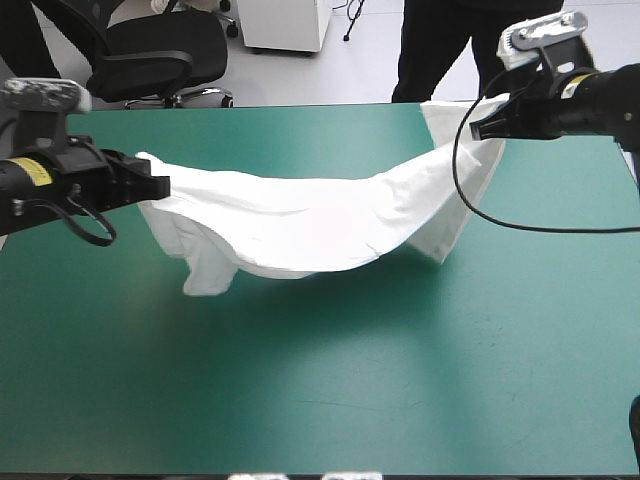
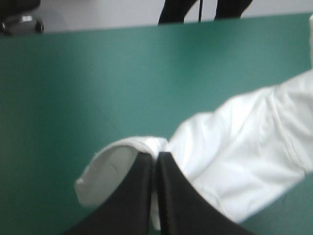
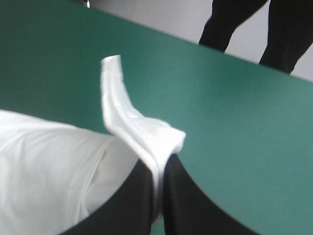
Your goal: Fold the cloth
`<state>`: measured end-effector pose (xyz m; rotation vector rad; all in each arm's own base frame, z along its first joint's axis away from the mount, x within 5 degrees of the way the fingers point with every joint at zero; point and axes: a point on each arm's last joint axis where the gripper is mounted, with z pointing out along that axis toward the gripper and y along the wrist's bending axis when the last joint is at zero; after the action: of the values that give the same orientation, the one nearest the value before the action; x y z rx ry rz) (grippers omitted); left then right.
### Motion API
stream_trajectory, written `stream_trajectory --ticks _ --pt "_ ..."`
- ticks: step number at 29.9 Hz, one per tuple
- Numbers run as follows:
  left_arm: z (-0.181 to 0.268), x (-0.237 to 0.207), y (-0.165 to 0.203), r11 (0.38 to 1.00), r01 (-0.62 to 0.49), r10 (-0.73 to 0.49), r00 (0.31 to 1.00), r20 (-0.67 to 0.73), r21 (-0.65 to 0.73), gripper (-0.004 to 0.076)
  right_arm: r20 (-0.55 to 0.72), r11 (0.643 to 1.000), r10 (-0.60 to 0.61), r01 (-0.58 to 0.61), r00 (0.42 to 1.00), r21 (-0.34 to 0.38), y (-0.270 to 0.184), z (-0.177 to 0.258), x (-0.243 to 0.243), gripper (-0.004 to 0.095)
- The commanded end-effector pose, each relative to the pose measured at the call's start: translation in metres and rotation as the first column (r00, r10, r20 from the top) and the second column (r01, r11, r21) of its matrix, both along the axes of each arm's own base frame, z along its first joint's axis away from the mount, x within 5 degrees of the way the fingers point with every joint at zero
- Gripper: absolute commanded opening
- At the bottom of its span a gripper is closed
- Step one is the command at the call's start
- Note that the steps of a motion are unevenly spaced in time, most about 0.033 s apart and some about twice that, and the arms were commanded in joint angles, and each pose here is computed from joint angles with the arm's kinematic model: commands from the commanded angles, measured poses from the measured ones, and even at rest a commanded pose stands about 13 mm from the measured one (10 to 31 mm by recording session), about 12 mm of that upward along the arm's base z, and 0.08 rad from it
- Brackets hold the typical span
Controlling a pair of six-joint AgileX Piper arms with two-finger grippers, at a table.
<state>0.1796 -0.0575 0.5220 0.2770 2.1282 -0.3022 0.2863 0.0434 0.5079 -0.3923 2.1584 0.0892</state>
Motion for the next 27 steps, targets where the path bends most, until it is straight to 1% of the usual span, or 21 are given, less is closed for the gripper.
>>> stream_trajectory --ticks 1,3,7,11,12,15,18,21,23,24,27 --pt "0.052 -0.039 0.009 0.998 0.009 0.006 0.977 0.213 -0.069 -0.0017 0.278 0.998 -0.007 -0.01 0.961 0.059 -0.005 0.058 -0.051 -0.0017" --pt "0.068 -0.055 0.013 0.997 0.019 0.002 0.962 0.273 -0.073 -0.0017 0.345 0.996 -0.001 -0.029 0.939 0.081 -0.005 0.074 -0.073 -0.0017" --pt "0.093 -0.086 0.021 0.995 0.039 -0.002 0.931 0.365 -0.096 -0.0017 0.445 0.995 -0.007 -0.038 0.896 0.093 -0.01 0.095 -0.111 -0.0017" --pt "0.105 -0.11 0.022 0.986 0.104 -0.038 0.902 0.43 -0.131 -0.0017 0.495 0.993 0.003 -0.062 0.869 0.104 -0.012 0.105 -0.143 -0.0017" --pt "0.106 -0.115 0.021 0.983 0.123 -0.053 0.896 0.44 -0.133 -0.0017 0.504 0.991 0.009 -0.076 0.864 0.112 -0.011 0.107 -0.15 -0.0017" --pt "0.107 -0.123 0.021 0.979 0.15 -0.073 0.888 0.454 -0.137 -0.0017 0.525 0.99 0.019 -0.088 0.851 0.107 -0.013 0.11 -0.17 -0.0017" --pt "0.105 -0.125 0.021 0.978 0.153 -0.074 0.892 0.446 -0.144 -0.0017 0.527 0.991 0.023 -0.091 0.85 0.103 -0.014 0.11 -0.185 -0.0018" --pt "0.099 -0.125 0.021 0.978 0.152 -0.078 0.903 0.423 -0.144 -0.0017 0.497 0.991 0.028 -0.088 0.867 0.098 -0.015 0.102 -0.19 -0.0017" --pt "0.092 -0.12 0.019 0.978 0.151 -0.085 0.917 0.39 -0.142 -0.0017 0.479 0.992 0.029 -0.086 0.877 0.097 -0.015 0.096 -0.191 -0.0017" --pt "0.087 -0.118 0.018 0.979 0.15 -0.089 0.926 0.367 -0.14 -0.0017 0.452 0.992 0.032 -0.084 0.892 0.095 -0.014 0.09 -0.187 -0.0017" --pt "0.064 -0.107 0.015 0.981 0.131 -0.088 0.959 0.269 -0.146 -0.0017 0.387 0.992 0.04 -0.082 0.921 0.092 -0.013 0.074 -0.18 -0.0017"
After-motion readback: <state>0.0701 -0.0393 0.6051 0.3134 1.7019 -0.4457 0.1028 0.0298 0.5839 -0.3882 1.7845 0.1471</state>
